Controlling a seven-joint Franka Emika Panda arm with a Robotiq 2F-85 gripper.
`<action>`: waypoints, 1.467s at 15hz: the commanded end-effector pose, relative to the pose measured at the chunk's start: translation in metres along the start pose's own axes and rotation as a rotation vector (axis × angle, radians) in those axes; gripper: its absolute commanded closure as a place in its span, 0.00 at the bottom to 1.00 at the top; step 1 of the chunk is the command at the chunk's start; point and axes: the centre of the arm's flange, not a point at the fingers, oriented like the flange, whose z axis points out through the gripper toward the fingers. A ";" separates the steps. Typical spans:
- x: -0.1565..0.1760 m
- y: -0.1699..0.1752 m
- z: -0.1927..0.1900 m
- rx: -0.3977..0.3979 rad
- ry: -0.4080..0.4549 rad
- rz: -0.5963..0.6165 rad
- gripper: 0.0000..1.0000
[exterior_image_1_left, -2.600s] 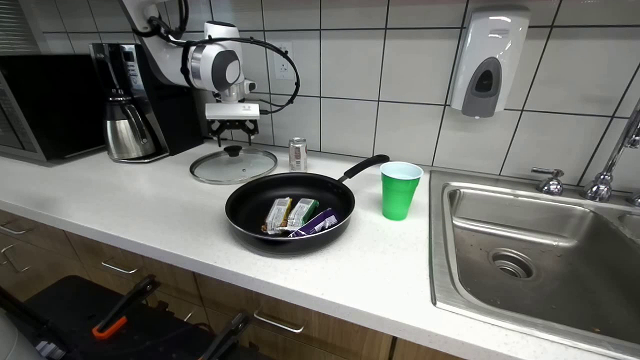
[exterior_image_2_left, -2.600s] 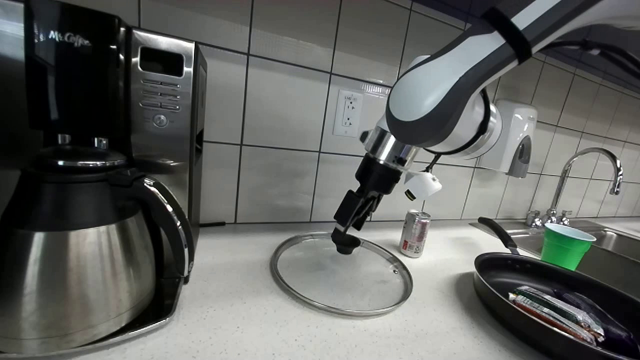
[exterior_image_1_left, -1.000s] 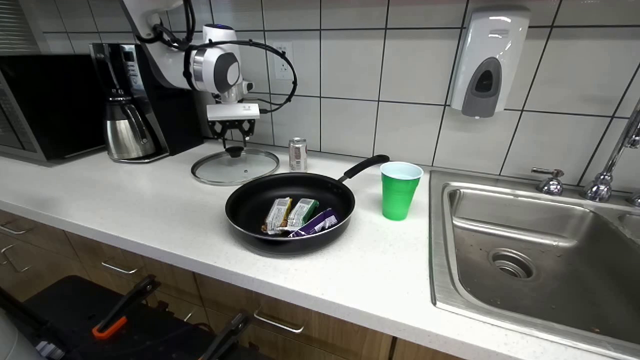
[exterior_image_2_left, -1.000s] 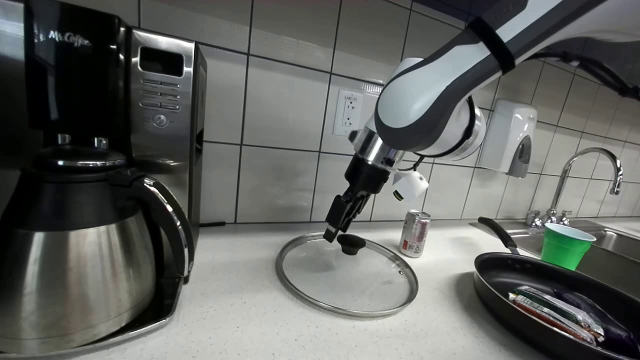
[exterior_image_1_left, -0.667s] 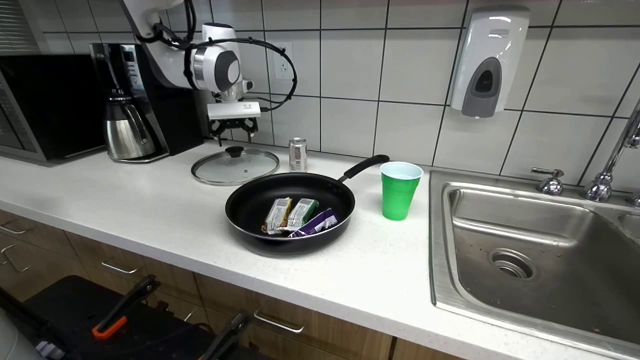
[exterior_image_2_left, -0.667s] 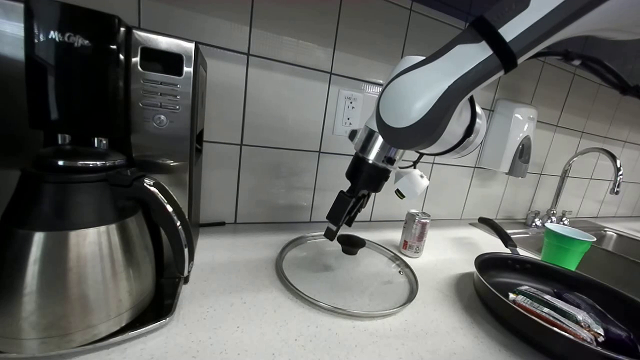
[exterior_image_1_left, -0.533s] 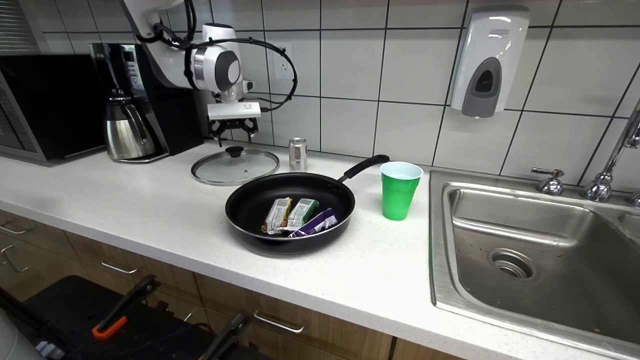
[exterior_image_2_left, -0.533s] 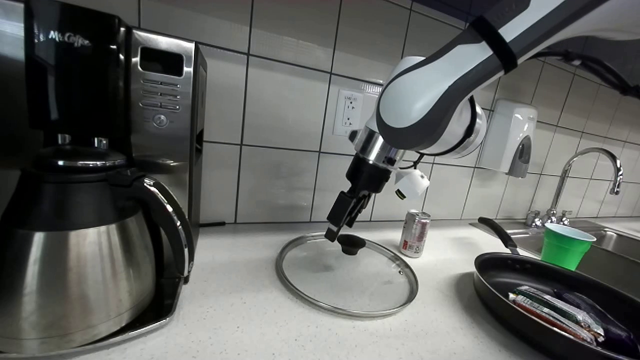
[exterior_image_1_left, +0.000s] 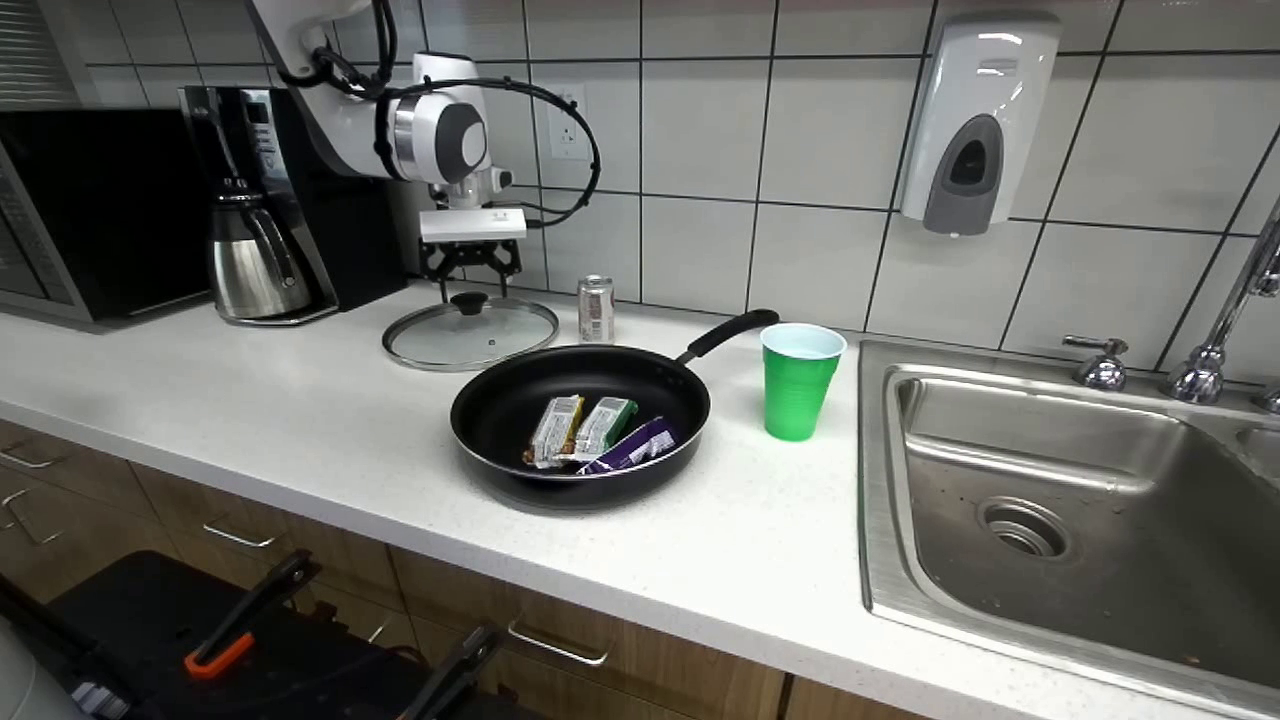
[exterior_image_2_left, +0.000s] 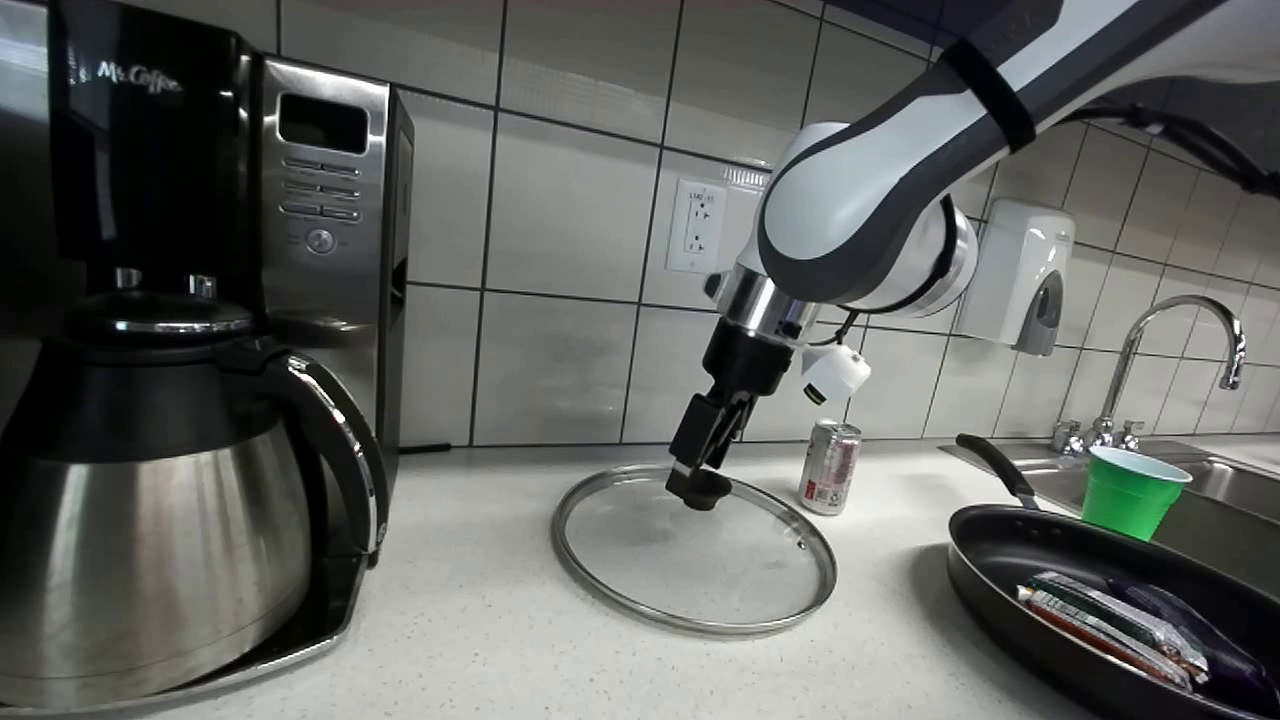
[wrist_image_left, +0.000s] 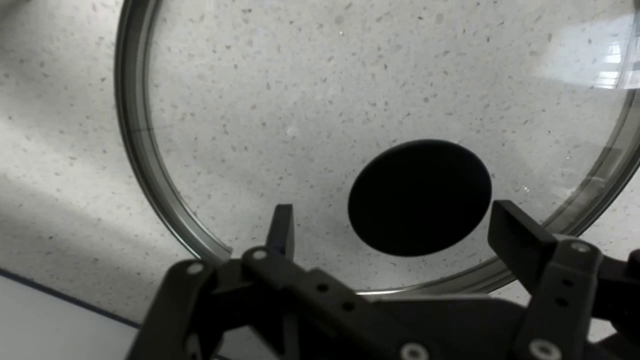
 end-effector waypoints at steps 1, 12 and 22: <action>-0.003 -0.003 -0.008 0.006 -0.043 0.008 0.00; -0.006 -0.004 -0.007 0.011 -0.067 0.013 0.51; 0.004 -0.012 -0.038 0.011 -0.024 -0.025 0.61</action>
